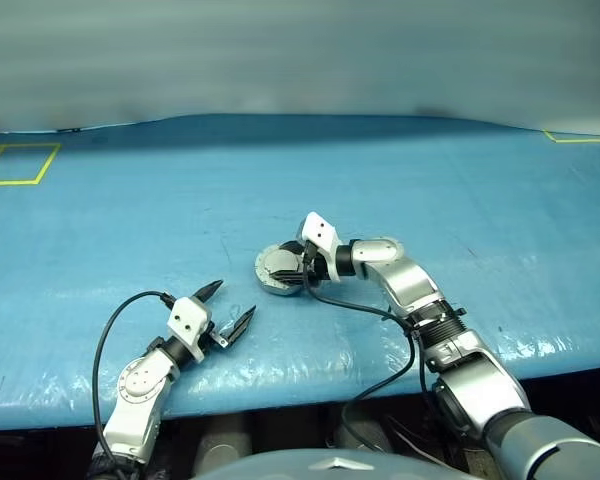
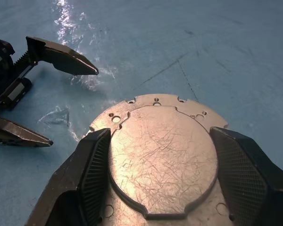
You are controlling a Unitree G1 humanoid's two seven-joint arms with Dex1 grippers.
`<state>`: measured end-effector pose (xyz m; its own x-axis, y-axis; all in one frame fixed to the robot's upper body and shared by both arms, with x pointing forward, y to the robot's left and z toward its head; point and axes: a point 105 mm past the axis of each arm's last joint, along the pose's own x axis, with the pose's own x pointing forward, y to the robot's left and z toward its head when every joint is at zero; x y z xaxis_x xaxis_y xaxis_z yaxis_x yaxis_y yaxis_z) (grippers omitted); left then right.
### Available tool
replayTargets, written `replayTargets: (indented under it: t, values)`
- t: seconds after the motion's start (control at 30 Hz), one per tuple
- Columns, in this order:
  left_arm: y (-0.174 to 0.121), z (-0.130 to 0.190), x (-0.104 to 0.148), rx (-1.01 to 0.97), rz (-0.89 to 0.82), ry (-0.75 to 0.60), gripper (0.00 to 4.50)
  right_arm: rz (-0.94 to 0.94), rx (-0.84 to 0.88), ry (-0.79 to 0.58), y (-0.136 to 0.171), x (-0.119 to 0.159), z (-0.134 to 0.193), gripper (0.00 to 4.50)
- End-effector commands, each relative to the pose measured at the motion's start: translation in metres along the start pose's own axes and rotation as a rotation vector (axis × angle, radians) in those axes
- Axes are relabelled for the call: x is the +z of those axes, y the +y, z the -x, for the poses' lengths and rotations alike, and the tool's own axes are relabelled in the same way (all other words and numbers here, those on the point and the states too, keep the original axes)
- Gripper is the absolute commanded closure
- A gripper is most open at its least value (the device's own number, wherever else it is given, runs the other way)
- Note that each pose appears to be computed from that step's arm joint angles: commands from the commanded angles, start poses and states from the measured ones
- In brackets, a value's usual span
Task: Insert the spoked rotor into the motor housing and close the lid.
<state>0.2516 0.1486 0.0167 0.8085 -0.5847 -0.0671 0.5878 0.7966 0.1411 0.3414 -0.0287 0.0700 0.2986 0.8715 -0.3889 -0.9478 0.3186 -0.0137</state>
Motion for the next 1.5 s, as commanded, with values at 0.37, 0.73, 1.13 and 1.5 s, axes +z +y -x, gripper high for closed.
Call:
replayTargets:
  t: [0.37,0.73,1.13,1.5]
  values:
    - [-0.004,-0.002,-0.004,-0.013,0.003,0.008,0.00,0.022,-0.025,0.097,-0.003,-0.010,0.011,1.49]
    - [-0.005,-0.002,-0.005,-0.007,0.007,0.006,0.00,0.068,-0.068,0.156,-0.010,-0.022,0.008,1.49]
    - [-0.007,-0.002,-0.006,-0.010,0.013,0.010,0.00,-0.054,0.001,0.122,-0.007,-0.020,0.009,1.49]
    - [-0.007,-0.002,-0.007,-0.006,0.016,0.010,0.00,-0.026,-0.060,0.204,-0.011,-0.032,0.006,1.49]
